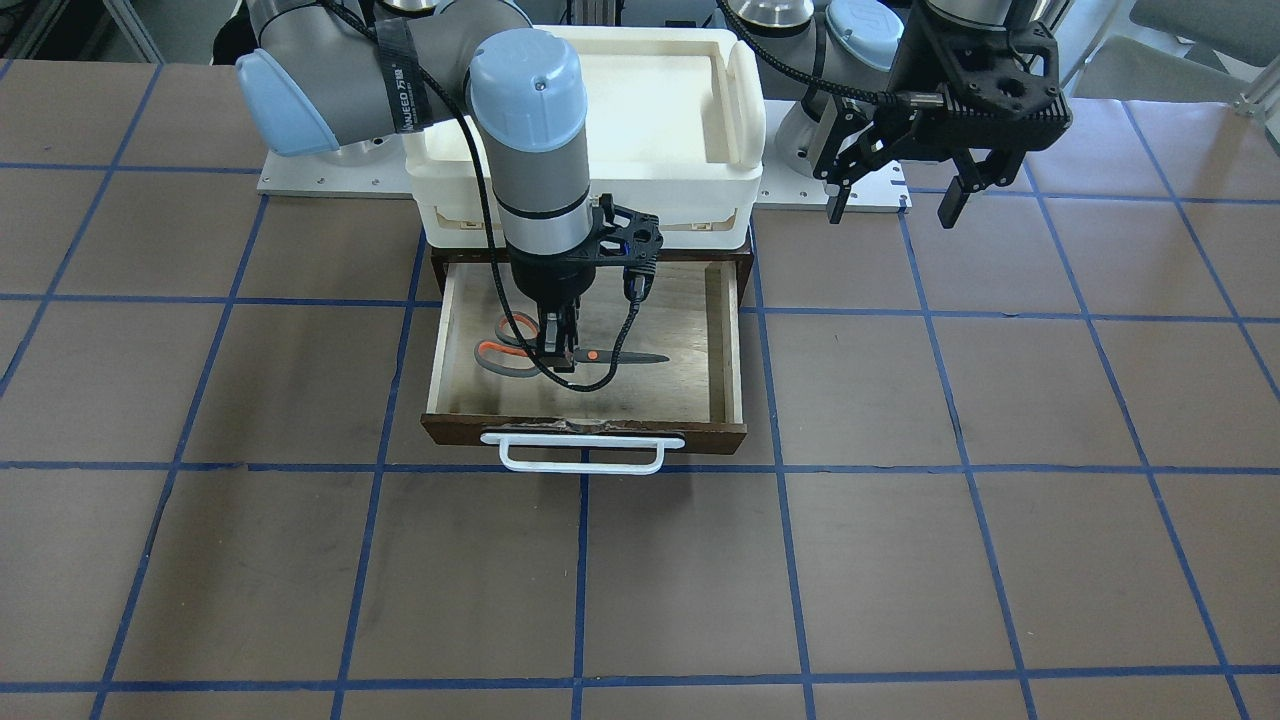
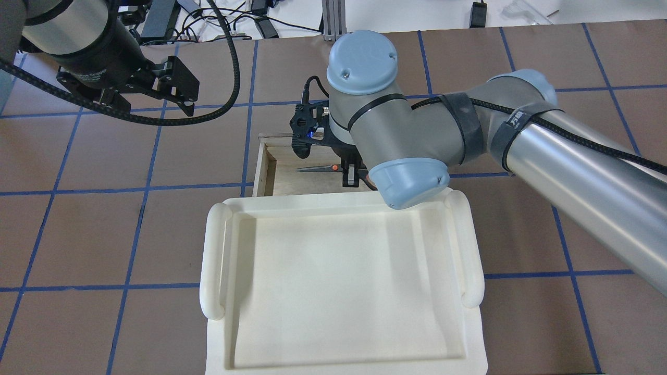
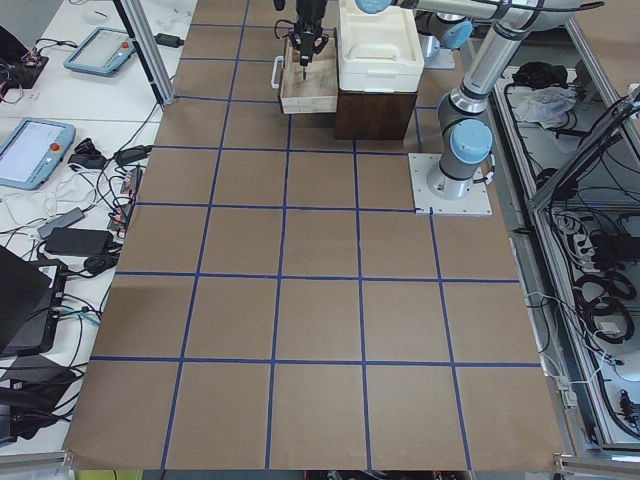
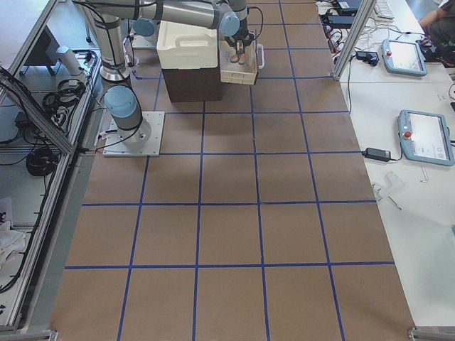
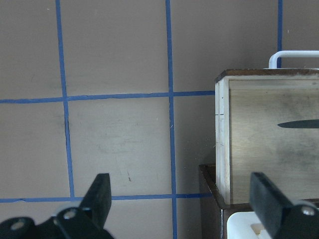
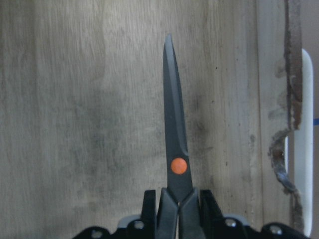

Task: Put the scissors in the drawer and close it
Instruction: 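Lower the scissors into the open drawer and open the right gripper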

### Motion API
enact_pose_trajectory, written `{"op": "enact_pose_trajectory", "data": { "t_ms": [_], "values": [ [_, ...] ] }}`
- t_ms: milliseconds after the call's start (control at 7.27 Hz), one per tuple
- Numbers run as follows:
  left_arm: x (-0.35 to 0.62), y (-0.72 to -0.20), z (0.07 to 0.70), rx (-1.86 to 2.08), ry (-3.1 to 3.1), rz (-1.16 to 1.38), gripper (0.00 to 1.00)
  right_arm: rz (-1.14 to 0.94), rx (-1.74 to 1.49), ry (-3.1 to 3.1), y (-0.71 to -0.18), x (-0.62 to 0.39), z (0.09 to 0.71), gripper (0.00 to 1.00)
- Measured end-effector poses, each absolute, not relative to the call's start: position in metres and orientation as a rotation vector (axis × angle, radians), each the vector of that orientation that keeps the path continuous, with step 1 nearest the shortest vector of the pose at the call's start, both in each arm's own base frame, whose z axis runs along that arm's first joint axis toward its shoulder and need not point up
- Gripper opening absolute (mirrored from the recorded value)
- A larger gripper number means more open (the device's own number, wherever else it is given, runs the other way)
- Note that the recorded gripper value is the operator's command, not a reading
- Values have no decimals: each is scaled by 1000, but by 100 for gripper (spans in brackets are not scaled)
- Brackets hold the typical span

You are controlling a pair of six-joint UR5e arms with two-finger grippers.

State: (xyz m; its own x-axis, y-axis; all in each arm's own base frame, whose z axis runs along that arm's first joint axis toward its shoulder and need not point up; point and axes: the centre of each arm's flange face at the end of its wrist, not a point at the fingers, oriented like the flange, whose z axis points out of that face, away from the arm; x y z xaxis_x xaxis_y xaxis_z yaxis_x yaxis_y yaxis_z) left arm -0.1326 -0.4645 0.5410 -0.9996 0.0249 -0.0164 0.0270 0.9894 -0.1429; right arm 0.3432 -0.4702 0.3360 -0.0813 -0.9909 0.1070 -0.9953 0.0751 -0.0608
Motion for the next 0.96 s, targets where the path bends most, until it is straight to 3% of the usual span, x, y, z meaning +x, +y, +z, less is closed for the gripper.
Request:
{"op": "enact_pose_trajectory", "data": {
  "t_ms": [962],
  "values": [
    [-132, -470, 544, 39, 3135, -224, 100, 126, 2135, -2292, -463, 355, 304, 0]
  ]
}}
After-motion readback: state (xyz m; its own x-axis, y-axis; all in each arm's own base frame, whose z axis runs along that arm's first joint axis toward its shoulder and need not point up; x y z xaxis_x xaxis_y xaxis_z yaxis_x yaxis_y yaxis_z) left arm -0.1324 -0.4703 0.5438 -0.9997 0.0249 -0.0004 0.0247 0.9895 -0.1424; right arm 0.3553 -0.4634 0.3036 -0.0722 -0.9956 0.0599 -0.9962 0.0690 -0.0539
